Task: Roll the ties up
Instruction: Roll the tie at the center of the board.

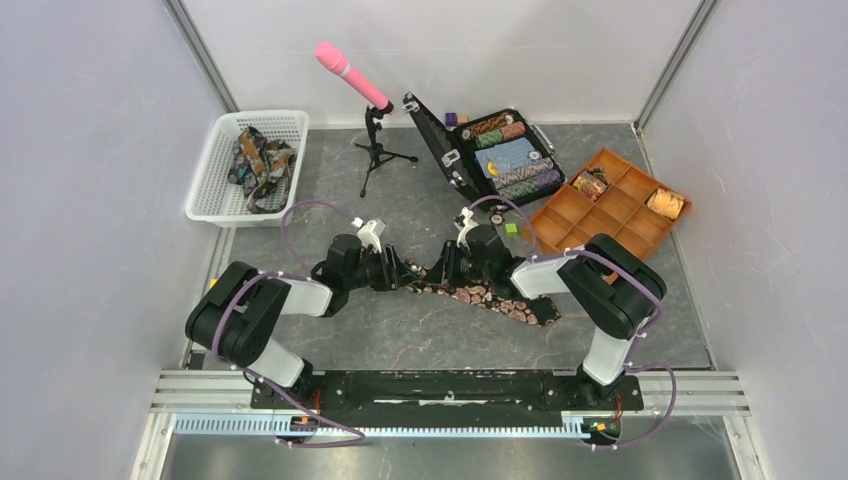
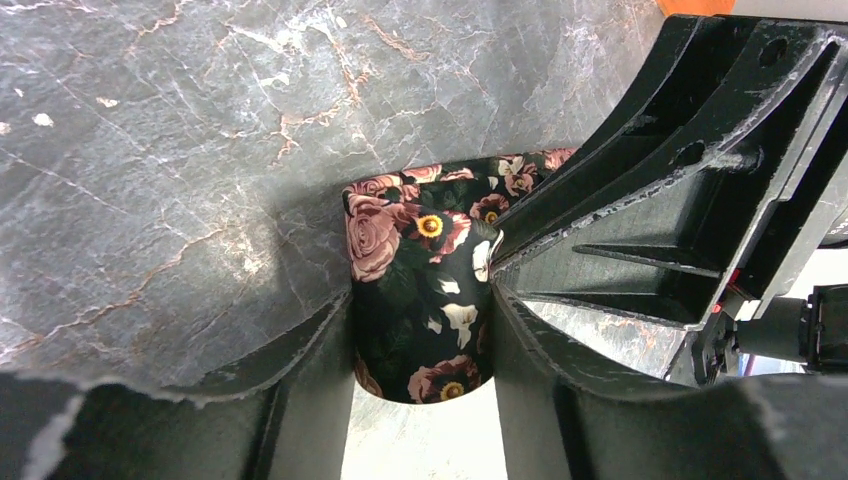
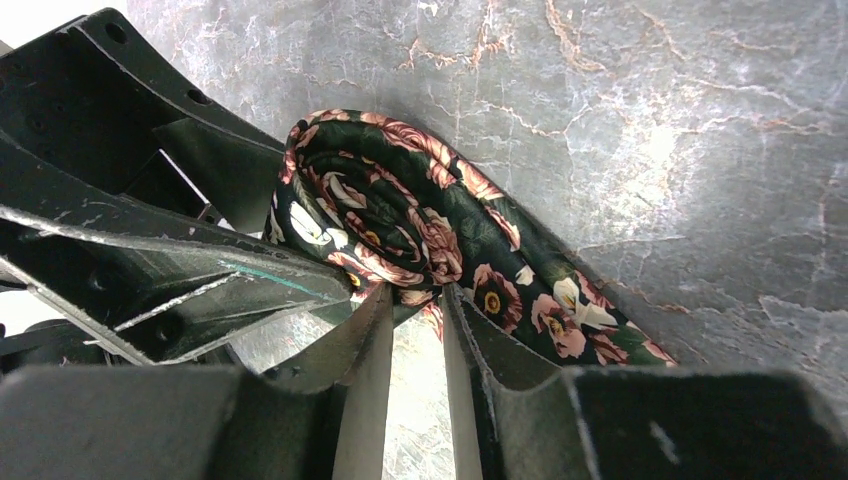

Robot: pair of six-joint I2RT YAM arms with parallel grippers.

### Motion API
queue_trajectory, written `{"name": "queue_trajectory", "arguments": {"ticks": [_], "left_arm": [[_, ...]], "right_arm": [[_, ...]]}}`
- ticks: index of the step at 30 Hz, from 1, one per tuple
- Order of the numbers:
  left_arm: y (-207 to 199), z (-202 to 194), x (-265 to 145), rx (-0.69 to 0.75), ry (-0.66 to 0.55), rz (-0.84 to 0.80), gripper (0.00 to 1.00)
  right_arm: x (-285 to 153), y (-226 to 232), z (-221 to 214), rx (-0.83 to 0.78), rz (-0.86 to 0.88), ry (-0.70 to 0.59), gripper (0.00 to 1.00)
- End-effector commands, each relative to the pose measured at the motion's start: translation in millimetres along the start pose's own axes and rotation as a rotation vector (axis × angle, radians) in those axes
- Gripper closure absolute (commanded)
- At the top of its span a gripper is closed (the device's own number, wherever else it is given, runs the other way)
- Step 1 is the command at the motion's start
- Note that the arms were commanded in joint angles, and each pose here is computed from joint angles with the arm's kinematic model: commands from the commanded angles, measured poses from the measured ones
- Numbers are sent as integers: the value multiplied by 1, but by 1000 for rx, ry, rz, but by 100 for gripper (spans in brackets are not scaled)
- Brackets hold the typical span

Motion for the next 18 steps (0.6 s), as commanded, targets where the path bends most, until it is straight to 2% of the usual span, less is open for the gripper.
{"name": "queue_trajectory", "arguments": {"ticks": [1, 5, 18], "left_arm": [[-6, 1, 3, 53, -1, -66, 49], [-2, -2, 3, 39, 4, -41, 54], [-4, 16, 0, -60, -93, 44, 54]], "right_arm": [[4, 0, 7, -26, -8, -10, 70], [3, 1, 8, -34, -8, -11, 70], [-37, 18, 16, -183, 0, -69, 58]]}}
Point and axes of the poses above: each gripper's point midway between its finger pads, its own x axis out along the fingers, its own y axis along the line the jaws close on, z = x × y, the point moved 5 cm from there along -x, back along the fingers, and after that the axes turned 7 degrees about x, right-handed, at the moved point
